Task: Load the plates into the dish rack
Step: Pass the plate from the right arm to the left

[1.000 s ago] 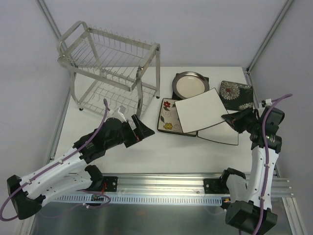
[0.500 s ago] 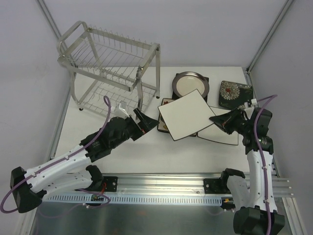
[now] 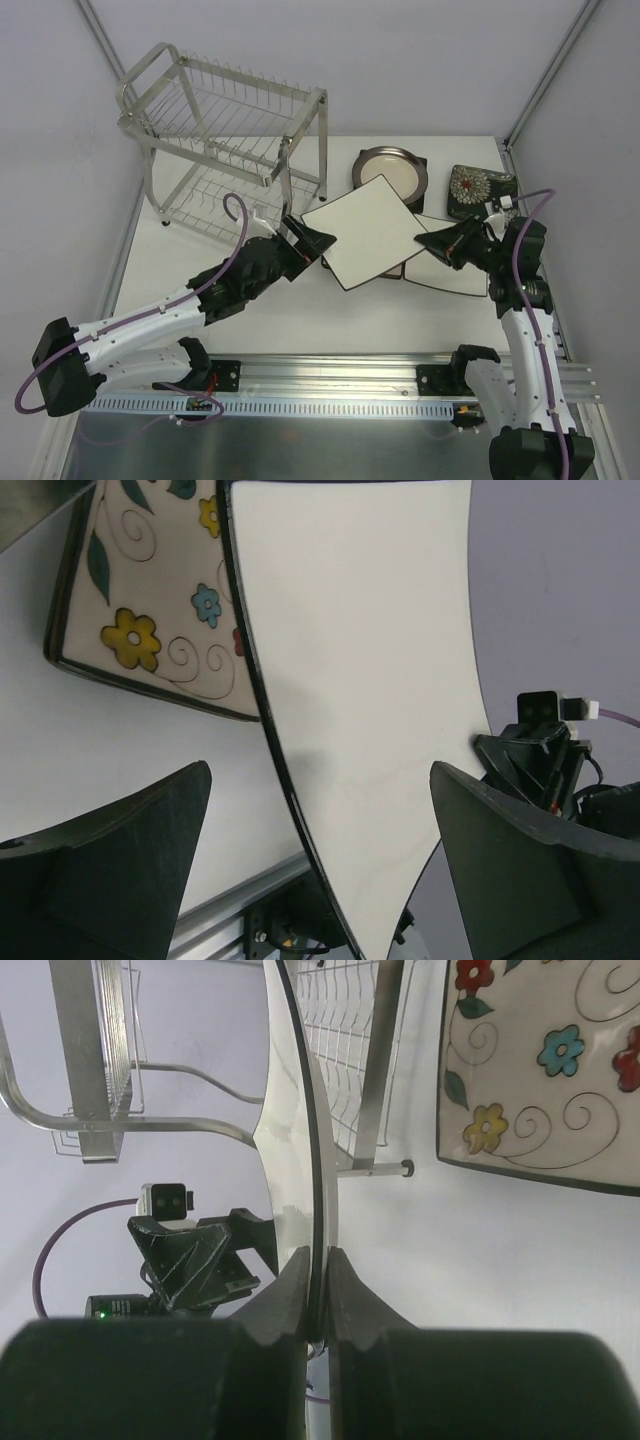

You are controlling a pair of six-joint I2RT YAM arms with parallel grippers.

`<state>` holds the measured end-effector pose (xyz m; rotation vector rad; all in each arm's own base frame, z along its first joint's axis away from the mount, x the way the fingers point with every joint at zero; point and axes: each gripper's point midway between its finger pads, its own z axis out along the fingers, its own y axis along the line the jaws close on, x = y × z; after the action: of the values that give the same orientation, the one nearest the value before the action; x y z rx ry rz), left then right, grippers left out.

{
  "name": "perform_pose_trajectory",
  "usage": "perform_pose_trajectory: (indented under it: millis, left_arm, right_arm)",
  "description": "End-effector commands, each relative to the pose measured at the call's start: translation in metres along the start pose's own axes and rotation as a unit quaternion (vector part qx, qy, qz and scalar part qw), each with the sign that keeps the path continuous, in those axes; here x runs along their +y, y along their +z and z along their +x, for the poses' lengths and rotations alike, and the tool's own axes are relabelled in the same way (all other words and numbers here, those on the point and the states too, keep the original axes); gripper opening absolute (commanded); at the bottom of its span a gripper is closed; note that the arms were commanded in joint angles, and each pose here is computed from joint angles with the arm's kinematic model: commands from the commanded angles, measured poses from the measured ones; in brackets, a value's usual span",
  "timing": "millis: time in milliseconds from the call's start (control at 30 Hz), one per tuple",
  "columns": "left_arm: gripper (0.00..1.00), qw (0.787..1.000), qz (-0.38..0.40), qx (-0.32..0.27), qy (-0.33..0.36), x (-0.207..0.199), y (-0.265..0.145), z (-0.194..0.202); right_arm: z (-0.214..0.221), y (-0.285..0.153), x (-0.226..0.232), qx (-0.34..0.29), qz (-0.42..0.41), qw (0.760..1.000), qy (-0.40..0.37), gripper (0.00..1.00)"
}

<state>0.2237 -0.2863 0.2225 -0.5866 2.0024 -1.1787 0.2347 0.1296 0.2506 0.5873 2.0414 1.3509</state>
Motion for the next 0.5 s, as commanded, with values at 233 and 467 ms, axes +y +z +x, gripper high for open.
perform_pose_trajectory:
  millis: [233, 467]
  left_arm:
    - [0.86, 0.998, 0.057, -0.001, -0.041, -0.022, 0.004, 0.004]
    - [0.84, 0.997, 0.067, -0.006, -0.046, -0.024, 0.001, 0.002]
  right_arm:
    - [0.020, -0.019, 0.072, 0.038, -0.133, 0.989, -0.059, 0.01]
    - [0.025, -0.021, 0.075, 0.045, -0.140, 0.988, -0.057, 0.01]
